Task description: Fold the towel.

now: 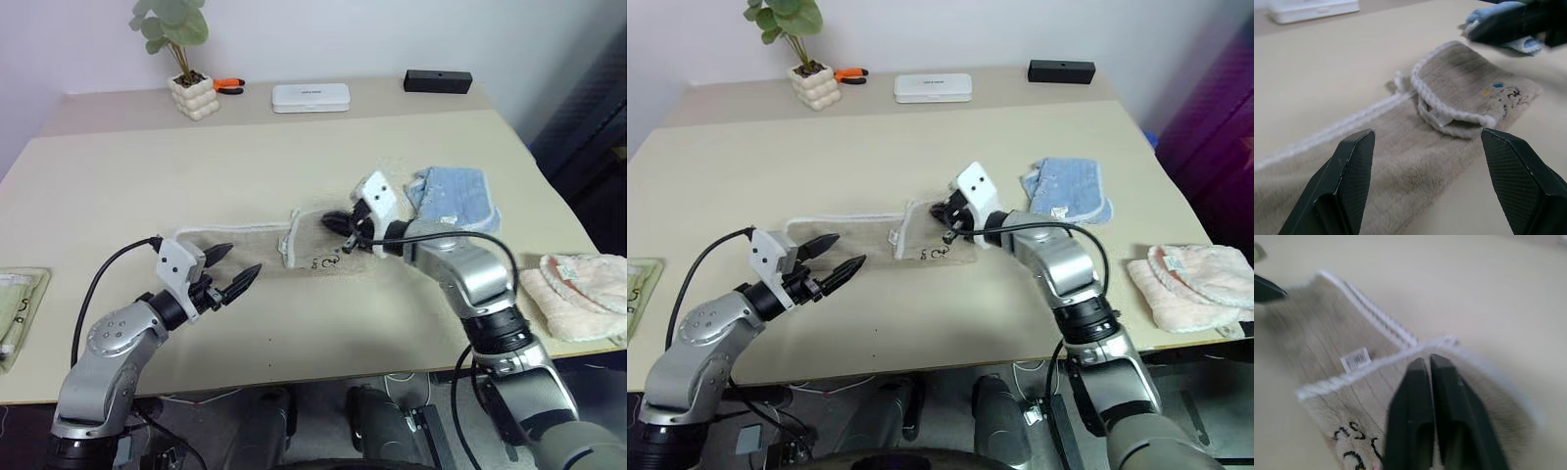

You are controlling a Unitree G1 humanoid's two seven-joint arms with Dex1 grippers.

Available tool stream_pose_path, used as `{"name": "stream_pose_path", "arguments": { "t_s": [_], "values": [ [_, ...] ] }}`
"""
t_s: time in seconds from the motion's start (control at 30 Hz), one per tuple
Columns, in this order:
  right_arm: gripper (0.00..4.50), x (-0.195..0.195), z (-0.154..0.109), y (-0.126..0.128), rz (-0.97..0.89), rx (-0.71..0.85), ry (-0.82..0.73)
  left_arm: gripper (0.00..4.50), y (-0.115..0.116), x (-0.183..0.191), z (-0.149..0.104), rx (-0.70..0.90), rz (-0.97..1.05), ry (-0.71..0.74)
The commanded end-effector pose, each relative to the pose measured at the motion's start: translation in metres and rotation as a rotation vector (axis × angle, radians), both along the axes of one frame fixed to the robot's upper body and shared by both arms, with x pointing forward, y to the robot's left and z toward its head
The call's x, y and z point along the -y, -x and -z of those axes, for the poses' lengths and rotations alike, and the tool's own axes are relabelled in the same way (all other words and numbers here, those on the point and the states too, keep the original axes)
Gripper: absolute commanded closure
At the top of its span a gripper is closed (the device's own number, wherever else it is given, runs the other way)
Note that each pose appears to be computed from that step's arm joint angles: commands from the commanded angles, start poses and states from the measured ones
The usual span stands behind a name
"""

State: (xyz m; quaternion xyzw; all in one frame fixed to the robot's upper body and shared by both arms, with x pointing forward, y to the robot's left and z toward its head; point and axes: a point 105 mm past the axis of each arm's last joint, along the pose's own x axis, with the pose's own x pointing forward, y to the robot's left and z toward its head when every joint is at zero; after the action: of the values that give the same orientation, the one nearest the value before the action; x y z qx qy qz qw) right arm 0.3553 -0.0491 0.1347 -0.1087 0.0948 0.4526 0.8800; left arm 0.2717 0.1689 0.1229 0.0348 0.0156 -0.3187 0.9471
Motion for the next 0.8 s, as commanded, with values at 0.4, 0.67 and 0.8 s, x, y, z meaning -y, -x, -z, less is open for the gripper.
{"name": "stream_pose_path", "arguments": {
  "t_s": [0.4, 0.67, 0.8],
  "values": [
    [3.61, -0.013, -0.038, -0.012, -0.077, 0.230, -0.001, 0.75, 0.038, -0.026, 0.004, -0.118, -0.265, 0.226],
    [0.03, -0.033, -0.073, 0.027, -0.341, 0.438, 0.000, 0.00, 0.048, -0.048, 0.017, -0.297, -0.514, 0.607],
    [0.03, -0.042, -0.071, 0.038, -0.391, 0.452, -0.014, 0.00, 0.034, -0.062, 0.029, -0.391, -0.645, 0.773]
  ]
}}
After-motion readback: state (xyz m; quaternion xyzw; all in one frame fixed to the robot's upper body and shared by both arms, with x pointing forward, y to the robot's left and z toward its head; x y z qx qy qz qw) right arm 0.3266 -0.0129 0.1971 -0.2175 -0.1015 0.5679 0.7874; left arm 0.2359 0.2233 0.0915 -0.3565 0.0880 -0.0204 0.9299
